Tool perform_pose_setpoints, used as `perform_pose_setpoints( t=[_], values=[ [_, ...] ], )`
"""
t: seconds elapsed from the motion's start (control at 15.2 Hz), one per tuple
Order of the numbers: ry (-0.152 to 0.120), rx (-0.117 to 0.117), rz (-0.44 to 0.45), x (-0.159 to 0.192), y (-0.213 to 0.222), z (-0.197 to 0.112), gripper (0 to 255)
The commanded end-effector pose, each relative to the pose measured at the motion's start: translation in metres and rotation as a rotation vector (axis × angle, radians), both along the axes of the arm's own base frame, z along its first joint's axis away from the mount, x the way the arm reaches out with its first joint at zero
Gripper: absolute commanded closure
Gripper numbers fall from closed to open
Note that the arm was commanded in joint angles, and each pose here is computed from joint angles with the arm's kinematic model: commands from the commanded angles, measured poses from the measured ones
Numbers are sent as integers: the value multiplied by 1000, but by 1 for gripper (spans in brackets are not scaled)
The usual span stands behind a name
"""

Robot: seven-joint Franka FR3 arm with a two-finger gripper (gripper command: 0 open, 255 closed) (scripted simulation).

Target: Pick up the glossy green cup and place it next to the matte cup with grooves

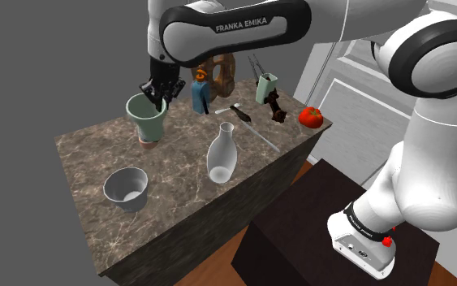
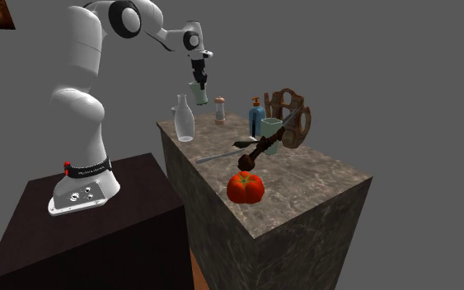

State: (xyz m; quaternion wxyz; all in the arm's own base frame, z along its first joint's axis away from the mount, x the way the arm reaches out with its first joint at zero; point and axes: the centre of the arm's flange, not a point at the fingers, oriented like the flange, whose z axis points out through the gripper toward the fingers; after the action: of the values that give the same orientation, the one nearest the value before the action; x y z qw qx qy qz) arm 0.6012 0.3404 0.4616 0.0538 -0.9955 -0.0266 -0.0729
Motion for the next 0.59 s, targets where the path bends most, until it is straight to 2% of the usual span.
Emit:
perform_pose_setpoints(
  t=[0.0,0.53],
  values=[
    [-1,1,0,1,0,-10,255],
    [-1,1,0,1,0,-53,255]
  ],
)
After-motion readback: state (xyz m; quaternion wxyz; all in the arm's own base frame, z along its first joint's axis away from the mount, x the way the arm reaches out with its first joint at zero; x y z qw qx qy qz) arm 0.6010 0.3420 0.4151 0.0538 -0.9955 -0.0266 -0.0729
